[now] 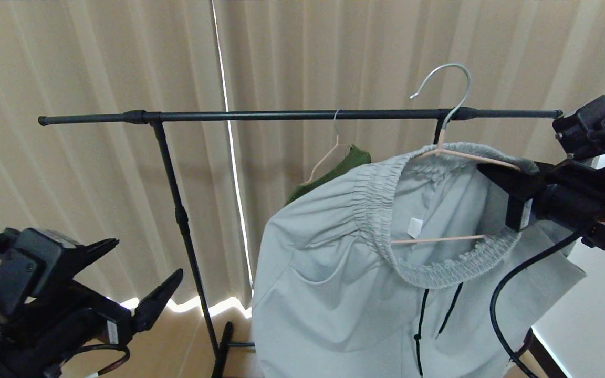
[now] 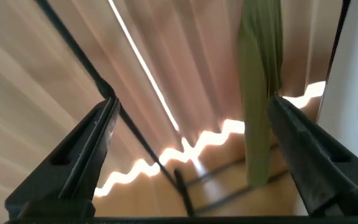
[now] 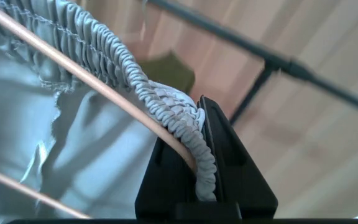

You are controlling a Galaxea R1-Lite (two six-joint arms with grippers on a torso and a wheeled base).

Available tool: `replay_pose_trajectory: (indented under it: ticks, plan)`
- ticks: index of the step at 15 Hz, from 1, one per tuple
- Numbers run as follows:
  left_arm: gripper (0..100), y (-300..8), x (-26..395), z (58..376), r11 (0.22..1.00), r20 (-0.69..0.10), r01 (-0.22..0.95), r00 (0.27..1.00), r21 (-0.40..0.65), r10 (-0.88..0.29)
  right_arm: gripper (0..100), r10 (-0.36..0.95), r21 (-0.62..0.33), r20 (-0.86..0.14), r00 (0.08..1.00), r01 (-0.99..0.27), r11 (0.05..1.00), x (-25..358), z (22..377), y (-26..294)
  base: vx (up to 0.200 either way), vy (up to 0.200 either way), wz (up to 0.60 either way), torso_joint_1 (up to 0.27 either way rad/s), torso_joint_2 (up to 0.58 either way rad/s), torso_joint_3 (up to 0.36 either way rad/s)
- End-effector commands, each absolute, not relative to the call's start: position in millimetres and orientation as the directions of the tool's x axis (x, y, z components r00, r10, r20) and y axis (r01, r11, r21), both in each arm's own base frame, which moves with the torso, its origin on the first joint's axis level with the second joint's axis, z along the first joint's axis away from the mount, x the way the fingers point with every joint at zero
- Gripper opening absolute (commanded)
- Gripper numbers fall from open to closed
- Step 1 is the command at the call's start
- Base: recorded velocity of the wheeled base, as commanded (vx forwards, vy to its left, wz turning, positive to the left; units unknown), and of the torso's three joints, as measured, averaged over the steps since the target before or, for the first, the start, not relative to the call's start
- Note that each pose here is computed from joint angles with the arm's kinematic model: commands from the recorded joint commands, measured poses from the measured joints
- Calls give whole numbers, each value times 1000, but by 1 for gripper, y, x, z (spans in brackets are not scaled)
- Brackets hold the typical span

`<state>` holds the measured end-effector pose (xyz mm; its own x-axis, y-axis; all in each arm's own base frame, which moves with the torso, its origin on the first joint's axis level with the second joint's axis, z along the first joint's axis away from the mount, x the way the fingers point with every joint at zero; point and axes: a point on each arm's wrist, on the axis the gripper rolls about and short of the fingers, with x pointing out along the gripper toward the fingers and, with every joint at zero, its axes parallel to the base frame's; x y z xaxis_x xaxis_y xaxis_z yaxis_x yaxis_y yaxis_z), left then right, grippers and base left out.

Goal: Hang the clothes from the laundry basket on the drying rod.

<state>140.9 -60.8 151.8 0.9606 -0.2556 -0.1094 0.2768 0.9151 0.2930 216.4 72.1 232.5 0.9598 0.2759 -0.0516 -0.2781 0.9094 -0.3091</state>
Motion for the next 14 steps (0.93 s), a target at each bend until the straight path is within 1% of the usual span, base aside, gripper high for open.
replay_pose_trajectory:
  ticks: [1,3,4,6,7,8,9,12,14]
  plan:
    - [100,-47,116,160,943,-32,242,970,227,-241,0,212,-312,-83,974,-227,922,196,234,55,0,0,0,0,0,0]
    - [100,-42,108,157,961,-62,236,972,147,-229,0,152,-317,-132,979,-187,930,180,229,44,0,0,0,0,0,0]
    - [100,-38,101,152,967,-94,233,970,108,-223,0,91,-322,-164,982,-140,936,170,227,34,0,0,0,0,0,0]
    - [100,-37,95,149,962,-124,255,962,98,-243,0,13,-327,-219,976,-86,941,153,224,19,0,0,0,0,0,0]
    - [100,-37,95,150,955,-118,283,955,93,-271,0,-20,-328,-242,970,-62,942,145,224,13,0,0,0,0,0,0]
    - [100,-37,95,150,953,-120,289,953,93,-277,0,-25,-329,-247,969,-60,943,144,224,13,0,0,0,0,0,0]
    - [100,-38,94,149,941,-124,325,941,91,-314,0,-86,-331,-292,952,-16,944,136,221,3,0,0,0,0,0,0]
    - [100,-38,94,149,941,-121,326,941,88,-315,0,-215,-354,-326,921,92,931,139,220,-7,0,0,0,0,0,0]
    - [100,-38,94,150,942,-114,326,942,86,-315,0,-249,-344,-346,904,124,931,152,219,-9,0,0,0,0,0,0]
